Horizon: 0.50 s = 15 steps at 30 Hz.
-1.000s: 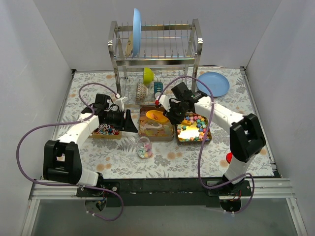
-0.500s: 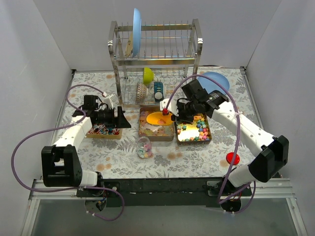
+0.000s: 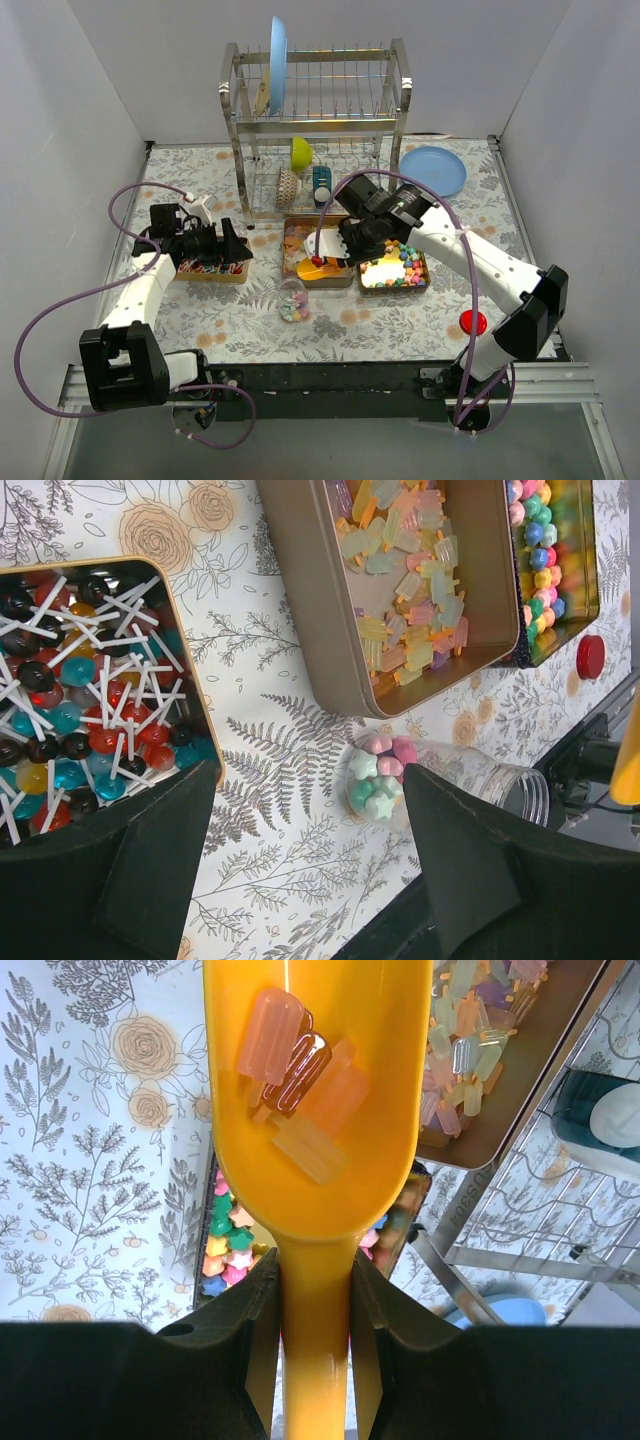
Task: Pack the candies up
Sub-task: Place the fake candies in the packing bottle.
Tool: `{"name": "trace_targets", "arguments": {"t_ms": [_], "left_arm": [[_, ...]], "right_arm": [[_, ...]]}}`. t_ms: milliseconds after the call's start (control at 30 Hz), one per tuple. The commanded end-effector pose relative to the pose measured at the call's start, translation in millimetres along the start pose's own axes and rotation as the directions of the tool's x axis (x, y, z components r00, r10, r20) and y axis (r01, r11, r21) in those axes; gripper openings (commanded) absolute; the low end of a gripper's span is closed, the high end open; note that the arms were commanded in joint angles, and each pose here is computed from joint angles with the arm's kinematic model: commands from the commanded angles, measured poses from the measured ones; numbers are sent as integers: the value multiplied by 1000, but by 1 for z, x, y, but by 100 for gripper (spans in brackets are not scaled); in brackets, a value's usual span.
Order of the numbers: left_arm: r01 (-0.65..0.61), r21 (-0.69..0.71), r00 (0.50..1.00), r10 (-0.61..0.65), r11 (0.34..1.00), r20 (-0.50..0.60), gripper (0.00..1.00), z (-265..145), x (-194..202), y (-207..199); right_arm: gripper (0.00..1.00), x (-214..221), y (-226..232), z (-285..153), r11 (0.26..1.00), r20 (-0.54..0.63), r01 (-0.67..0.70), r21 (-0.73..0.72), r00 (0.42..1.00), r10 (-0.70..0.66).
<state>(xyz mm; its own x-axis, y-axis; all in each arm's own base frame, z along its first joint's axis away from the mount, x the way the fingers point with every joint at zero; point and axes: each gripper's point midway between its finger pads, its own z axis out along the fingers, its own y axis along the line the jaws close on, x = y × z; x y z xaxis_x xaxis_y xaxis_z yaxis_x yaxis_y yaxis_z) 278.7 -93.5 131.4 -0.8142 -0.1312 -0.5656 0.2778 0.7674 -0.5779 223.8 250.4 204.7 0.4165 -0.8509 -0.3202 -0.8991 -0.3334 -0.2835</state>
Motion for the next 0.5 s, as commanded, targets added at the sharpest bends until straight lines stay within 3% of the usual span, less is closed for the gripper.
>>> {"name": "trace_targets", "arguments": {"t_ms": [0,267,467], "left_arm": [[-29,-10,997,29,1000,69,76,-9,-10,-2],[1,-36,993,3,999,120,76,-10,-15,7],[-1,-46,988,8,999,156,75,-13,-21,9]], "right_arm": [[1,-1,-9,-1,998,-120,58,-5,991,-58],[1,-13,-23,4,992,-191,125,-14,974,-125],[1,-17,-28,-1,972,-308,233,-19,924,-228]]}}
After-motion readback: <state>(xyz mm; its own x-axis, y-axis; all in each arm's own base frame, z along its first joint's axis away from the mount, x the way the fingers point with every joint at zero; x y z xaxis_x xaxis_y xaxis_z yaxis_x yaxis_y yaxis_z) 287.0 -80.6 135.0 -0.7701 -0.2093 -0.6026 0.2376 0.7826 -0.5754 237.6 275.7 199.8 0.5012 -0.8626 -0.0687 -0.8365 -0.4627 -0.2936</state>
